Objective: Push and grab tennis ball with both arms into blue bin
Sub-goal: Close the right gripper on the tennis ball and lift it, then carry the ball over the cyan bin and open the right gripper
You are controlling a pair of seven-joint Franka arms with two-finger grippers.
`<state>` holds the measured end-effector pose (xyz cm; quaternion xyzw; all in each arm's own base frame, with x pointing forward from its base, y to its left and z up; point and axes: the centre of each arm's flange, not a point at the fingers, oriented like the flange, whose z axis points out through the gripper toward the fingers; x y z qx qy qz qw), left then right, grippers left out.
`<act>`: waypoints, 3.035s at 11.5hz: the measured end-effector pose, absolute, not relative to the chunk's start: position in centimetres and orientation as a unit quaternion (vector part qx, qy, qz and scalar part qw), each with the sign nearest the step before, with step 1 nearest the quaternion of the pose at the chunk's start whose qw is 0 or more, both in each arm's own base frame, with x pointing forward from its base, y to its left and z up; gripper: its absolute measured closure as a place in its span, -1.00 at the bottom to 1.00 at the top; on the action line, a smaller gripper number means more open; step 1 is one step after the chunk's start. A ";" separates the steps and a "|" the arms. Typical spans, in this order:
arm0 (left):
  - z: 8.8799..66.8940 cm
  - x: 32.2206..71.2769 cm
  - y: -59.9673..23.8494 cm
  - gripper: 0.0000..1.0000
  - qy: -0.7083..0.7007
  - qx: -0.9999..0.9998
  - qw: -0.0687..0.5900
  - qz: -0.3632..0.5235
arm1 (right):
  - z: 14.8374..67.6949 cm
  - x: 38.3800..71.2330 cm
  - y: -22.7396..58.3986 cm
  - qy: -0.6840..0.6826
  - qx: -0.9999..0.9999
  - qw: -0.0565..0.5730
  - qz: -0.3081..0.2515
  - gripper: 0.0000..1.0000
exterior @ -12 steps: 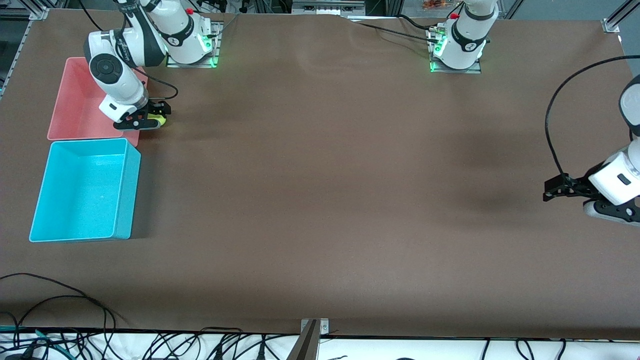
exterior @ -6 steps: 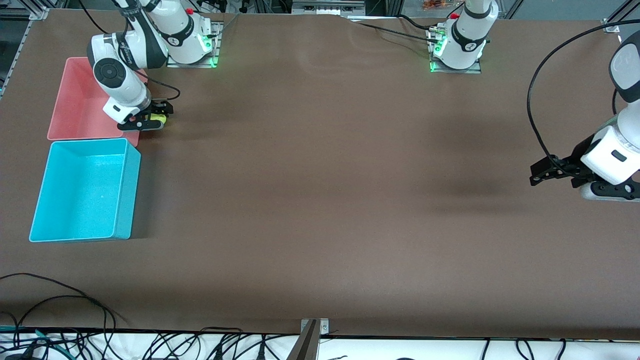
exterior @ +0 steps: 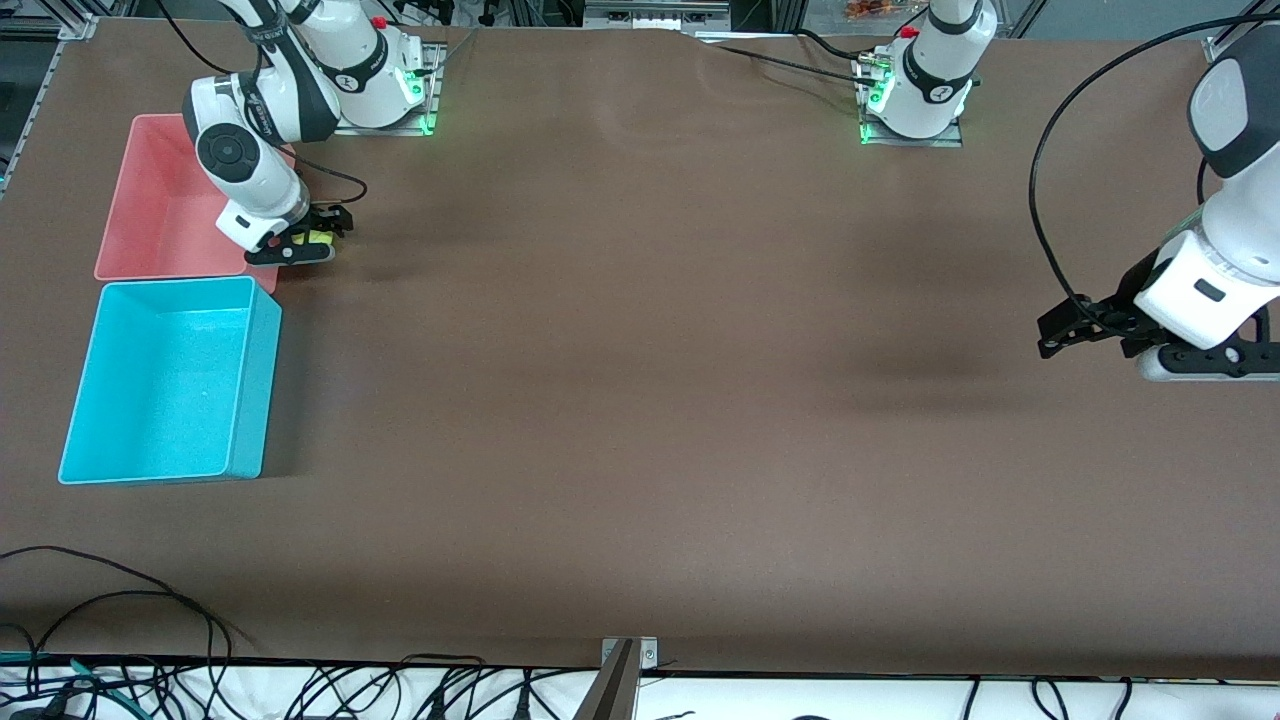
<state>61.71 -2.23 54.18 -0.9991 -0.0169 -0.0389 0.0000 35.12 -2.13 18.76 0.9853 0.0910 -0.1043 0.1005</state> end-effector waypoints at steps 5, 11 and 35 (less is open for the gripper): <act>54.9 61.0 -2.3 -1.00 -0.016 -0.999 0.000 -0.030 | 18.7 35.1 -2.0 0.104 0.983 0.106 -0.105 -0.33; 56.0 60.8 -4.4 -1.00 -0.004 -0.999 -0.018 -0.040 | 20.4 37.1 -1.2 0.100 0.982 0.127 -0.101 -0.33; 57.1 59.1 -6.9 -1.00 0.009 -1.000 0.016 -0.017 | 27.6 58.8 -15.6 0.102 0.989 0.032 -0.106 -0.33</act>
